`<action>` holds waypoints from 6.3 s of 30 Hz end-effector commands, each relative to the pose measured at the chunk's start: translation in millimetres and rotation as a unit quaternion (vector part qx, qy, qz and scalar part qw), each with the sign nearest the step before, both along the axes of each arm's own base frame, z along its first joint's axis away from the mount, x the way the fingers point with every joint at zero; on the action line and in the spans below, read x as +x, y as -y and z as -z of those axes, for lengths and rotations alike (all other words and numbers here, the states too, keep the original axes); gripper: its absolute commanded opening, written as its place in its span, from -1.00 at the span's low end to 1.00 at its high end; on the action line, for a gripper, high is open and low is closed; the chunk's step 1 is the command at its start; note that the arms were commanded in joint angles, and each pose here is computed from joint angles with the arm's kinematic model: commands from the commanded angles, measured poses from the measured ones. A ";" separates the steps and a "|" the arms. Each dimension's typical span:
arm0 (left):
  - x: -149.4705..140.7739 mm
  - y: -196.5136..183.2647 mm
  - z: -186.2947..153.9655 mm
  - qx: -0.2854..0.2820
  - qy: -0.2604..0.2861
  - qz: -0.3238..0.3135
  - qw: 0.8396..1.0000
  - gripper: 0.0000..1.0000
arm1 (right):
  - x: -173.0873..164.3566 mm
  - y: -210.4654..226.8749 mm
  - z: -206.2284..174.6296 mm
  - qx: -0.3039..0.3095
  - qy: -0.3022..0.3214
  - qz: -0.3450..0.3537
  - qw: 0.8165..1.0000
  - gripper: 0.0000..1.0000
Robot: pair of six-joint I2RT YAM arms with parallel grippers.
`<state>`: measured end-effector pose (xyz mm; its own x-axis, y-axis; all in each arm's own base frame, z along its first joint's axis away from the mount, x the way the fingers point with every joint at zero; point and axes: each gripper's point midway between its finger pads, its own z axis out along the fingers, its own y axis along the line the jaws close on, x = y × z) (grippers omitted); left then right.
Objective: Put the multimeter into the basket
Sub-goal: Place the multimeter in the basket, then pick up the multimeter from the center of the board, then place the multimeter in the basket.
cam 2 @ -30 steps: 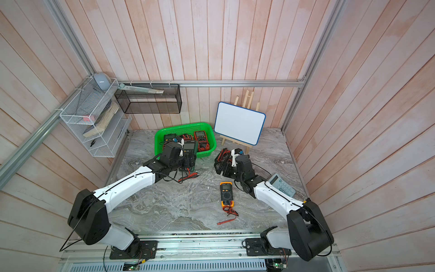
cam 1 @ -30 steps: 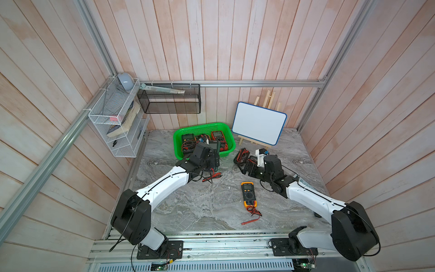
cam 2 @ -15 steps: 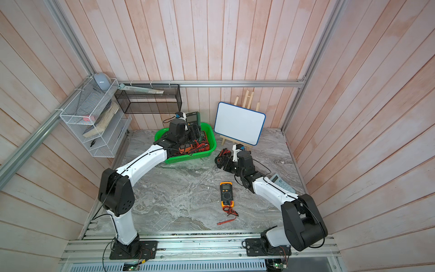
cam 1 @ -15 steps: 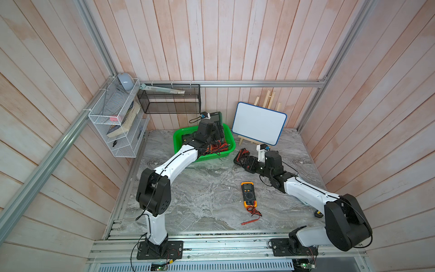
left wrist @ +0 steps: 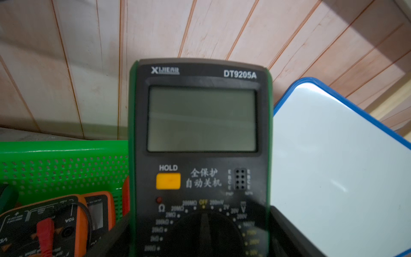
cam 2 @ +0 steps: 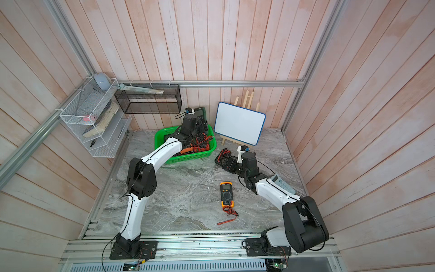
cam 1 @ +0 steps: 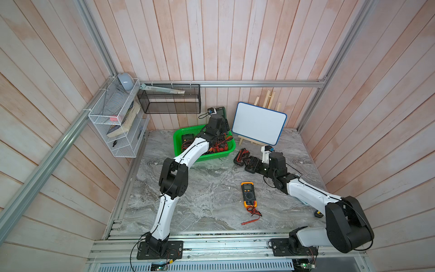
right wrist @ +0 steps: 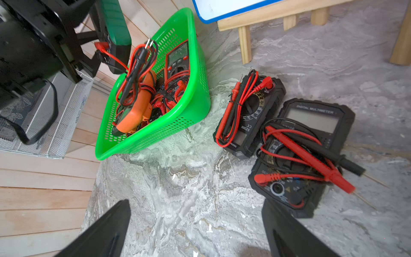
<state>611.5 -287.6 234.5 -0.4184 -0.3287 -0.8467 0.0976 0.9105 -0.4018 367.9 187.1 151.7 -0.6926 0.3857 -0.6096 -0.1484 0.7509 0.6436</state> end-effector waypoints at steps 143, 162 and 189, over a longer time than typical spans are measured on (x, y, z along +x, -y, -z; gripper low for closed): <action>-242.4 -127.3 70.8 0.013 -0.132 0.008 0.991 0.99 | 51.2 27.2 94.4 -0.172 -0.153 0.096 0.968 0.02; -208.2 -229.2 46.3 -0.028 -0.116 -0.097 0.988 0.99 | 64.5 -55.2 -33.2 -0.133 0.005 -0.026 0.991 0.01; -224.7 -288.2 67.3 -0.060 -0.146 -0.206 0.966 0.99 | 114.6 -298.3 -83.3 -0.092 0.230 -0.189 0.950 0.08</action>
